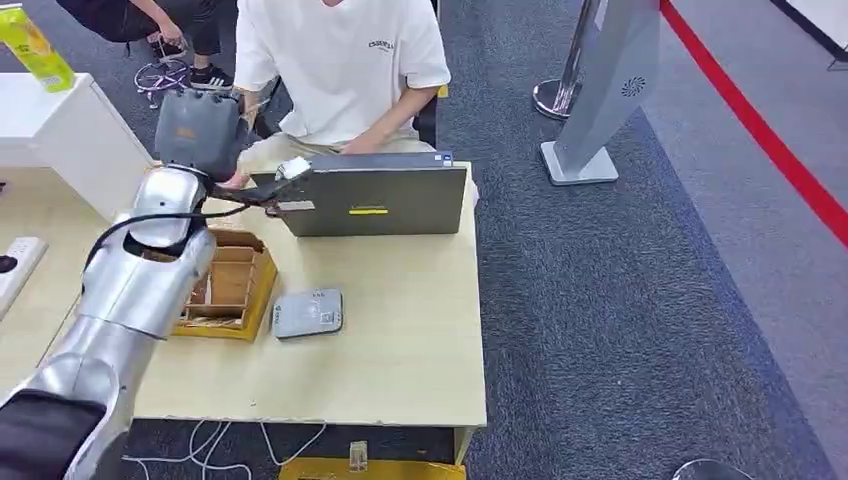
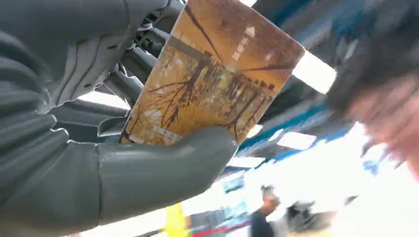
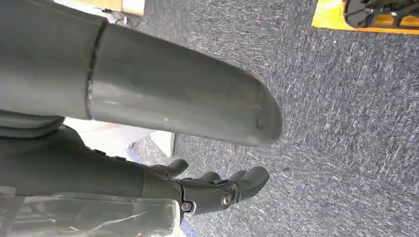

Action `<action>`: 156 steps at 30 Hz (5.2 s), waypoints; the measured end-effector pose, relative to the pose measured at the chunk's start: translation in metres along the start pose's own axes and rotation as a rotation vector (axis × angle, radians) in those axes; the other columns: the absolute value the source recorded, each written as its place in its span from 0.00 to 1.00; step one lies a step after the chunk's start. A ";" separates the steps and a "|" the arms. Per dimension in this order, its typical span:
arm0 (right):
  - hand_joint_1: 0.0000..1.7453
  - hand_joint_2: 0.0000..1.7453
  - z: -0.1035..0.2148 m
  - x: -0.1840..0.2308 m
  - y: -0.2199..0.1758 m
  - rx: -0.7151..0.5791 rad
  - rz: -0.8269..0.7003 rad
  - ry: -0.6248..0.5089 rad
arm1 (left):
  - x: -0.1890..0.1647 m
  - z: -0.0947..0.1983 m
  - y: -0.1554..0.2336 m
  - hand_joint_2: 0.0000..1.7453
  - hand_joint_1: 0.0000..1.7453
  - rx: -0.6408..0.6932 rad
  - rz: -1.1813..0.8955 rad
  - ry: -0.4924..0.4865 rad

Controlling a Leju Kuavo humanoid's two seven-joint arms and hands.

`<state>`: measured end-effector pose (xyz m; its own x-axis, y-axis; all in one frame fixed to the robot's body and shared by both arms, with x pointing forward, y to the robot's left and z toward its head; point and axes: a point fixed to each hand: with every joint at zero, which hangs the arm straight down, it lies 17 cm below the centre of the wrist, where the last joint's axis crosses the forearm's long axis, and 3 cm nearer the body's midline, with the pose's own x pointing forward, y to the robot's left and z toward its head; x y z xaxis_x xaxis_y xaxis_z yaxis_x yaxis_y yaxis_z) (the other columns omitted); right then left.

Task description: Pass the card to the sensor for recognition and then transmit it.

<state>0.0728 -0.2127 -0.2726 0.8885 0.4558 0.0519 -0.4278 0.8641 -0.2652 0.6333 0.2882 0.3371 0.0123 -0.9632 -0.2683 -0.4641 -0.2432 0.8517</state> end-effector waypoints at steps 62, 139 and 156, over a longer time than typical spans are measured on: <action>0.00 0.00 0.000 -0.016 -0.004 -0.041 -0.188 0.095 | 0.029 0.143 -0.020 1.00 0.00 -0.023 0.265 -0.160; 0.00 0.00 -0.006 -0.019 -0.008 0.051 -0.183 0.078 | -0.088 0.302 -0.164 1.00 0.00 -0.539 0.080 0.104; 0.00 0.00 -0.008 -0.021 -0.012 0.059 -0.163 0.067 | -0.138 0.308 -0.150 1.00 0.00 -0.513 0.044 0.175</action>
<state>0.0609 -0.2346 -0.2784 0.9552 0.2948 0.0248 -0.2841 0.9374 -0.2013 0.4285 0.4928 0.1079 0.1702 -0.9677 -0.1861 0.0240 -0.1847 0.9825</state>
